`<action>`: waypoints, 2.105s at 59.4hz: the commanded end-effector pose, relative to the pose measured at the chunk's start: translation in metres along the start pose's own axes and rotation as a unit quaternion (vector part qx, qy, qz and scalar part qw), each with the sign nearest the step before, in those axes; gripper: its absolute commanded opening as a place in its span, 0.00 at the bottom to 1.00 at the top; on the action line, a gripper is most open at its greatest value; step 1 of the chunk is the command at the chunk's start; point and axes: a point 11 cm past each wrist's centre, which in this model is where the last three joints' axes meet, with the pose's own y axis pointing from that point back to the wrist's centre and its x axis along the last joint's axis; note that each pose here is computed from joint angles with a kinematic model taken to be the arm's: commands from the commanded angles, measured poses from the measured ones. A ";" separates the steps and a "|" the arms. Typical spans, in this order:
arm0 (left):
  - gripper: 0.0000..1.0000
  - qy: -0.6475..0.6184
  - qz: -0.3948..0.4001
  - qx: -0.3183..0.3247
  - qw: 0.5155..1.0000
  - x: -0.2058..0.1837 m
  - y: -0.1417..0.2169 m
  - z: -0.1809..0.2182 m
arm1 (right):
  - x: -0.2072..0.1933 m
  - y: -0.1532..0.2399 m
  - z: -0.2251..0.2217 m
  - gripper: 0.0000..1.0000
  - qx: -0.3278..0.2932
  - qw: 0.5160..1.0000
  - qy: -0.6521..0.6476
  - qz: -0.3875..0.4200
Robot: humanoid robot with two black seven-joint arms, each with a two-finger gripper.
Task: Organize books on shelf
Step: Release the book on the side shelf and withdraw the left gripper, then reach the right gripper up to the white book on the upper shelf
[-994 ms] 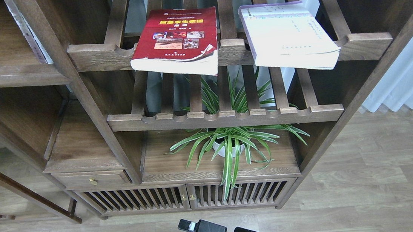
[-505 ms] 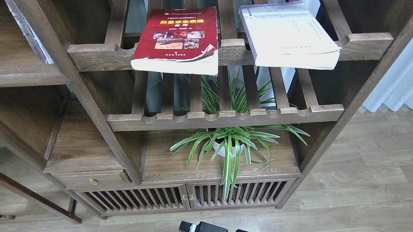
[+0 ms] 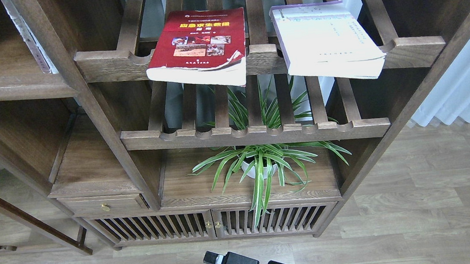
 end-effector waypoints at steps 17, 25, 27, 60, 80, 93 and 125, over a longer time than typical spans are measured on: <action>0.67 0.094 0.001 -0.028 0.995 0.002 0.014 -0.021 | -0.003 0.000 -0.008 0.99 0.023 1.000 -0.004 -0.005; 0.69 0.111 0.005 -0.057 0.992 0.011 0.026 -0.006 | -0.006 0.004 -0.030 0.99 0.082 0.997 -0.003 -0.011; 0.69 0.119 0.004 -0.065 0.991 0.012 0.030 -0.001 | -0.008 0.005 -0.038 0.99 0.101 0.995 -0.001 -0.013; 0.87 0.180 0.015 -0.047 0.982 0.015 0.153 -0.038 | -0.071 0.018 -0.081 0.99 0.216 0.969 0.011 -0.115; 0.98 0.262 0.050 0.007 0.964 0.003 0.199 -0.107 | -0.109 0.030 -0.100 0.99 0.272 0.947 0.021 -0.172; 0.99 0.324 0.082 0.050 0.941 -0.018 0.234 -0.167 | -0.152 0.043 -0.117 0.97 0.296 0.926 0.050 -0.229; 0.99 0.346 0.097 0.057 0.931 -0.025 0.247 -0.186 | -0.225 0.086 -0.188 0.95 0.375 0.864 0.140 -0.305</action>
